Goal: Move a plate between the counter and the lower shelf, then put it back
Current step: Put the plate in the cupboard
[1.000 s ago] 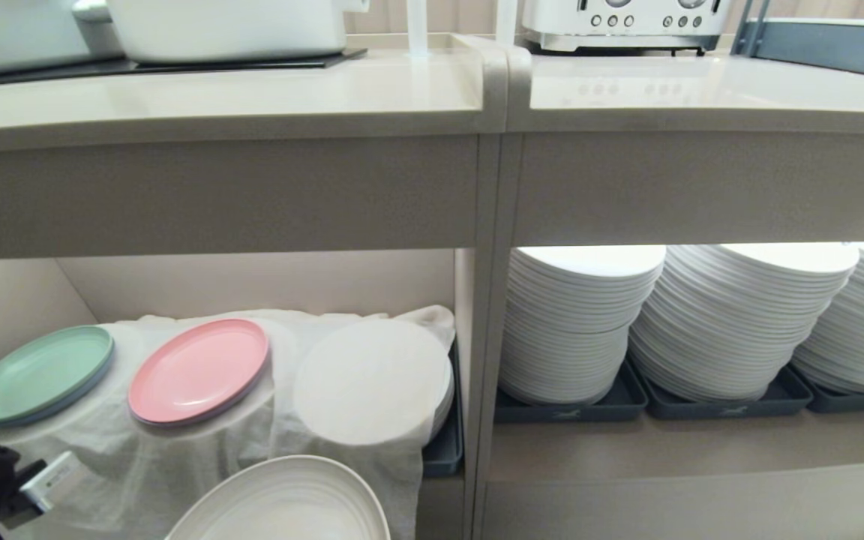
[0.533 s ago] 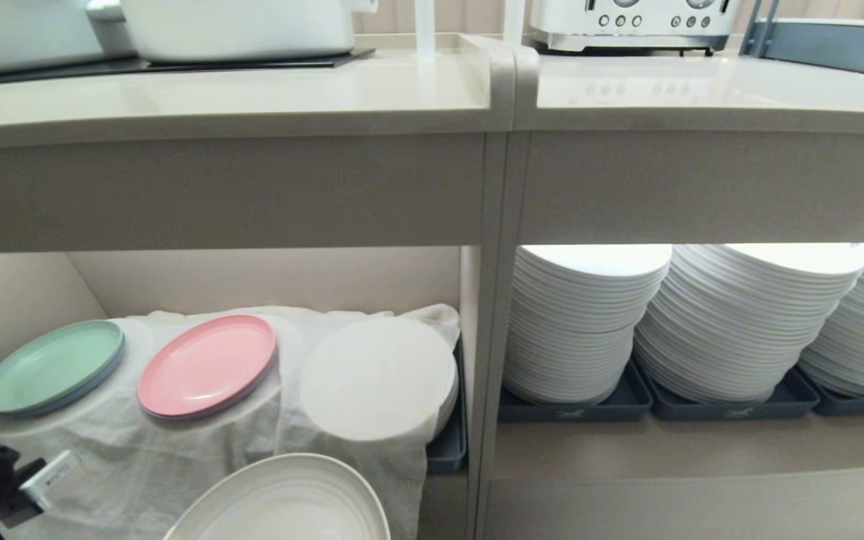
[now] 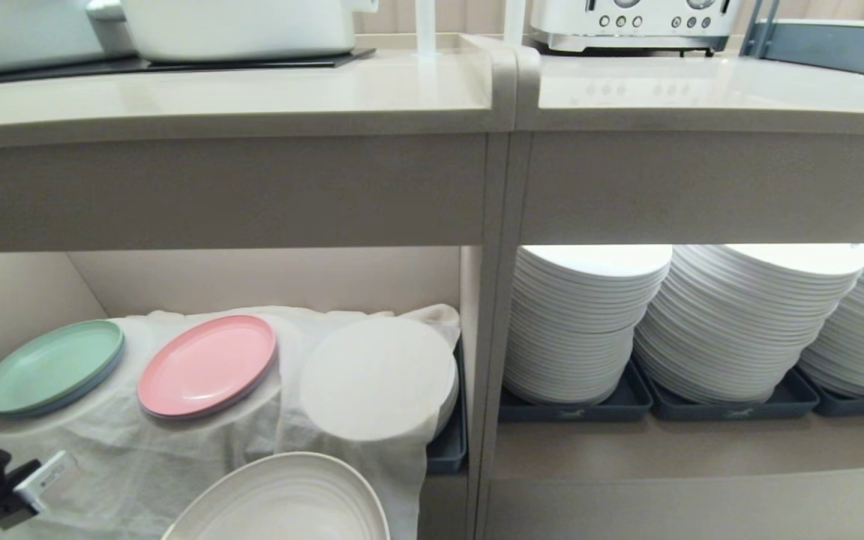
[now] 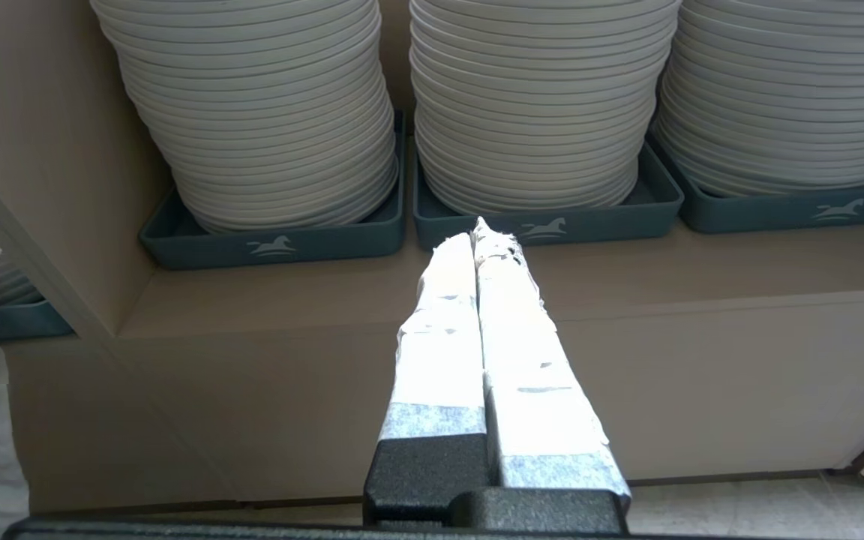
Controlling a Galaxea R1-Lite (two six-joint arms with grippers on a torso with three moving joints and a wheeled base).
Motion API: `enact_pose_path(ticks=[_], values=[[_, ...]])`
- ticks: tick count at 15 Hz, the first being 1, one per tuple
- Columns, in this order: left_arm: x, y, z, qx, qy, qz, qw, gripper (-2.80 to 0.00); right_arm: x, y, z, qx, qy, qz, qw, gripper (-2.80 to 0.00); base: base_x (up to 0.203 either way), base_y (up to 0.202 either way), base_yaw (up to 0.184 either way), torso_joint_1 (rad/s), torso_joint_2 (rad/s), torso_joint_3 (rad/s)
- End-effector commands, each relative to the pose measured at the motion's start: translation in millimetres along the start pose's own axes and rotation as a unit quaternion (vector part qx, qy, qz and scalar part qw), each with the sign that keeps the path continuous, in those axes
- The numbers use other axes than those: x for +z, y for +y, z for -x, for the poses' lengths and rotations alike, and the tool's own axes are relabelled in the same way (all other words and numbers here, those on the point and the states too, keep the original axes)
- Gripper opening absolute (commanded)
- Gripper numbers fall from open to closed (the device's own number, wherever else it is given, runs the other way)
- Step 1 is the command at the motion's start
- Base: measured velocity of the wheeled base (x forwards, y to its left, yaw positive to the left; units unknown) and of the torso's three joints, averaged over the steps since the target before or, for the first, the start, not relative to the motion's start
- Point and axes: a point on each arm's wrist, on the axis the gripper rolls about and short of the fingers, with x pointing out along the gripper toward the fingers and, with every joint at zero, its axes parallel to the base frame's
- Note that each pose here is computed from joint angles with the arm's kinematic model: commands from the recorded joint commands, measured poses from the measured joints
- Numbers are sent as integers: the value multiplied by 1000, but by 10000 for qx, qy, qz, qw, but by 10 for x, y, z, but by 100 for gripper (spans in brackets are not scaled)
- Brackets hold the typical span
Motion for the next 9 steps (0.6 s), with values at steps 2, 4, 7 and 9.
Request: enact_pose_path(ticks=[2,4,7,9], values=[[5,2,-27,51,94,40,9999,-280,1,0,0,-2,-3,0,10000,-280,0,0,0,0,0,0],[23,-6,-51,93,153,57,9998,-280,1,0,0,-2,-3,0,10000,-280,0,0,0,0,0,0],[95,-43,-112,48,89,54,9999,-280,1,0,0,-2,-3,0,10000,-280,0,0,0,0,0,0],[145,-71,-150,-9,37,42,10000,-280,1,0,0,-2,-3,0,10000,-280,0,0,0,0,0,0]])
